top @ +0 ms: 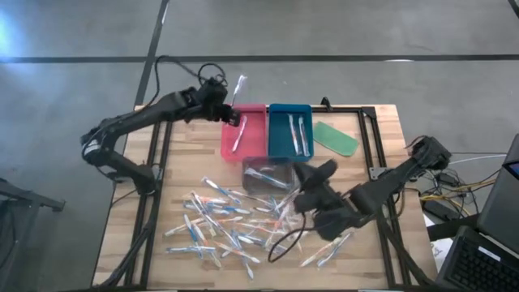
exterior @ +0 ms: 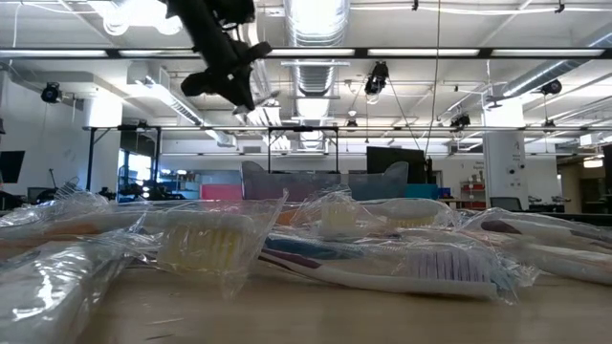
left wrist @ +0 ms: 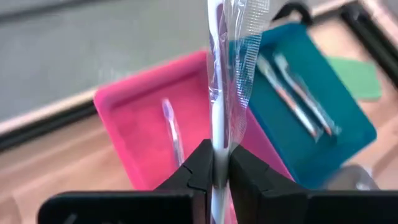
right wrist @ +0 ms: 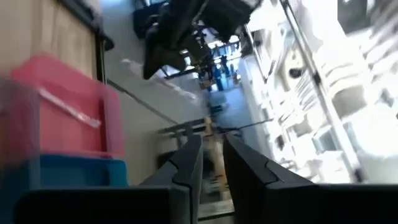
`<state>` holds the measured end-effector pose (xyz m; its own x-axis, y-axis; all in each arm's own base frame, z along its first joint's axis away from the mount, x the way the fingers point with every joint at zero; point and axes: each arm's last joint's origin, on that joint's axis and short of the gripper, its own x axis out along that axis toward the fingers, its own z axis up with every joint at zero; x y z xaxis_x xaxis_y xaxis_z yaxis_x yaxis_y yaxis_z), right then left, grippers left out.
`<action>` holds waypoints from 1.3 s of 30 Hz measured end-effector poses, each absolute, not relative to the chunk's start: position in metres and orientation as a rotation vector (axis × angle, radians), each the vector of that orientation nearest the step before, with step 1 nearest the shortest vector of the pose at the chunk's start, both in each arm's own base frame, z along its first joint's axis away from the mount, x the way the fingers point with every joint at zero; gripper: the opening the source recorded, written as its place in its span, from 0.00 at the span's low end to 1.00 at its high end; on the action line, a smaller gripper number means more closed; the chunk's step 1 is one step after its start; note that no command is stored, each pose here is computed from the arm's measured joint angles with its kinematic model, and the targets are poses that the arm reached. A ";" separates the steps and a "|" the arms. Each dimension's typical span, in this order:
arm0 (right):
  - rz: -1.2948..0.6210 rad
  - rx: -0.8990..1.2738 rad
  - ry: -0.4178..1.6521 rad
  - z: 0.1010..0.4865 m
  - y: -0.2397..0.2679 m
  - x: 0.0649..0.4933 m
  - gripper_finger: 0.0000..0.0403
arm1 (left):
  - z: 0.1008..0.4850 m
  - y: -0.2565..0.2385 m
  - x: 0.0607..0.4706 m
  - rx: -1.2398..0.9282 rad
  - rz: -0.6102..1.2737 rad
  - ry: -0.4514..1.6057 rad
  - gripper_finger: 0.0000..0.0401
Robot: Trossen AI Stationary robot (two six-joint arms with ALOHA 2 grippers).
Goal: Pick & Place Toothbrushes
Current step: Put the purple toothbrush into the pink bin
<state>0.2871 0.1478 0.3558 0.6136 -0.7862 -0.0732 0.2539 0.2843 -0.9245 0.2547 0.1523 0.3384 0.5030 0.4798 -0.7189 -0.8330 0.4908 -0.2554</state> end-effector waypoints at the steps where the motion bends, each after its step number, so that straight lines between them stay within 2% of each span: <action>1: -0.762 -1.028 0.575 0.362 0.145 0.282 0.14 | 0.340 0.155 0.258 -0.665 0.868 0.661 0.10; 7: -0.807 -0.848 0.487 0.395 0.119 0.247 0.12 | 0.347 0.170 0.275 -0.773 0.851 0.854 0.08; 16: -0.829 -0.691 0.399 0.425 0.091 0.200 0.12 | 0.330 0.184 0.290 -0.861 0.884 0.918 0.09; 27: -0.830 -0.674 0.391 0.417 0.080 0.183 0.21 | 0.291 0.188 0.292 -0.957 0.942 0.940 0.11; 39: -0.822 -0.715 0.414 0.409 0.080 0.183 0.28 | 0.246 0.193 0.297 -1.060 0.813 0.852 0.11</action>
